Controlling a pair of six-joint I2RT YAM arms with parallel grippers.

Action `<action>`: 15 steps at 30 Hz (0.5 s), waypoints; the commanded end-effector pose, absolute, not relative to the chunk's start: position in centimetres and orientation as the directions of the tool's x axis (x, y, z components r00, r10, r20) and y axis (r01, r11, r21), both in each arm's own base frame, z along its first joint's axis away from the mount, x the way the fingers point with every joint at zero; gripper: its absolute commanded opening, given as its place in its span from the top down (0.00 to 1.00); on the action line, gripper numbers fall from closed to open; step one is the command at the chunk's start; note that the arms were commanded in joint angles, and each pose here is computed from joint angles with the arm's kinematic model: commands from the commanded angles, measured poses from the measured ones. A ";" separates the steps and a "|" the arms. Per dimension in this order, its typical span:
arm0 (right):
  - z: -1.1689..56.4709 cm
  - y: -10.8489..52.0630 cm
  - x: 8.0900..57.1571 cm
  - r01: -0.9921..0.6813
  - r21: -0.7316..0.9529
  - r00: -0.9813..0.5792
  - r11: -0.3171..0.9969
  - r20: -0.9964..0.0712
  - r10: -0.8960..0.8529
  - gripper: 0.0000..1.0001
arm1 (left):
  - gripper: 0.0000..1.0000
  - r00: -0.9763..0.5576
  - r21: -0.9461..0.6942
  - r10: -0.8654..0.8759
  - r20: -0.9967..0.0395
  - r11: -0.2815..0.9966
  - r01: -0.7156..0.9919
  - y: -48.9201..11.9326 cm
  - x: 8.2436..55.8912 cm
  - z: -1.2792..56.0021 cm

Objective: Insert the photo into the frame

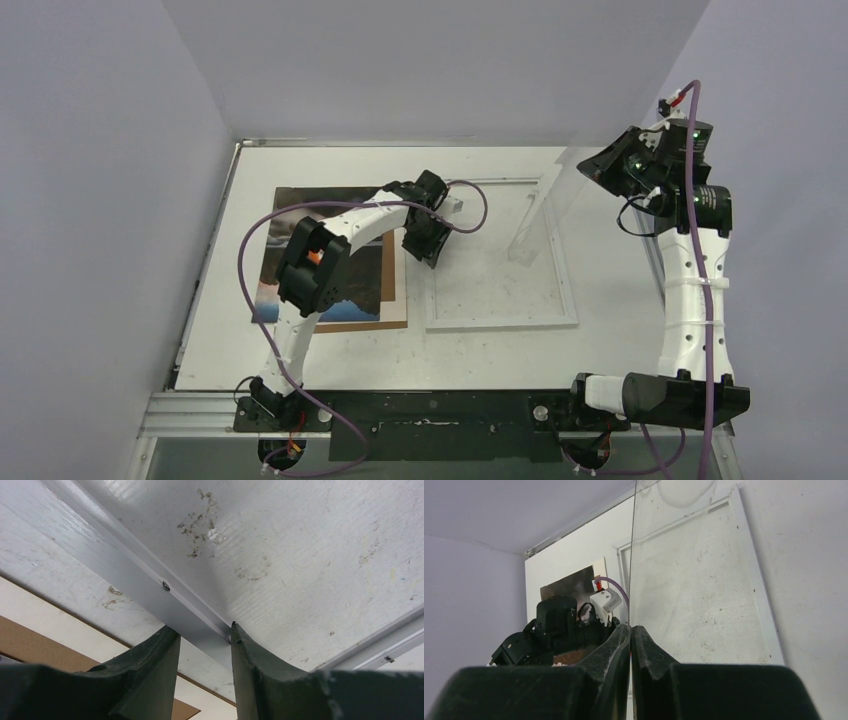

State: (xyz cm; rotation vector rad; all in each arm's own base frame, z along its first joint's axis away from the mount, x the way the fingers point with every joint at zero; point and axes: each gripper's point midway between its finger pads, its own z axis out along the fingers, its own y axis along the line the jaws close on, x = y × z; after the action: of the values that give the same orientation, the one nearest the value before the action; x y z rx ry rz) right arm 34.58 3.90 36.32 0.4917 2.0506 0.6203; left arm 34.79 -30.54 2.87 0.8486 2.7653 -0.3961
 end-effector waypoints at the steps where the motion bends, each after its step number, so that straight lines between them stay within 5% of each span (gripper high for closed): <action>1: 39.2 4.3 34.2 0.025 0.621 -0.437 0.783 -0.698 0.568 0.95 | 0.93 -0.710 0.015 0.616 -0.341 0.758 0.652 -28.2 37.9 2.8; 15: 38.0 5.4 34.3 -0.002 0.656 -0.482 0.755 -0.662 0.574 0.95 | 0.98 -0.644 0.139 0.687 -0.336 0.712 0.688 -24.6 39.0 2.6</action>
State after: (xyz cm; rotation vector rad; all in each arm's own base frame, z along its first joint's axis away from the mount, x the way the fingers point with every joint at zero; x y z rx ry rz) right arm 34.41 4.87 35.92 0.4839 2.0479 0.6931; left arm 37.67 -27.96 3.38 0.9781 2.6088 -0.2017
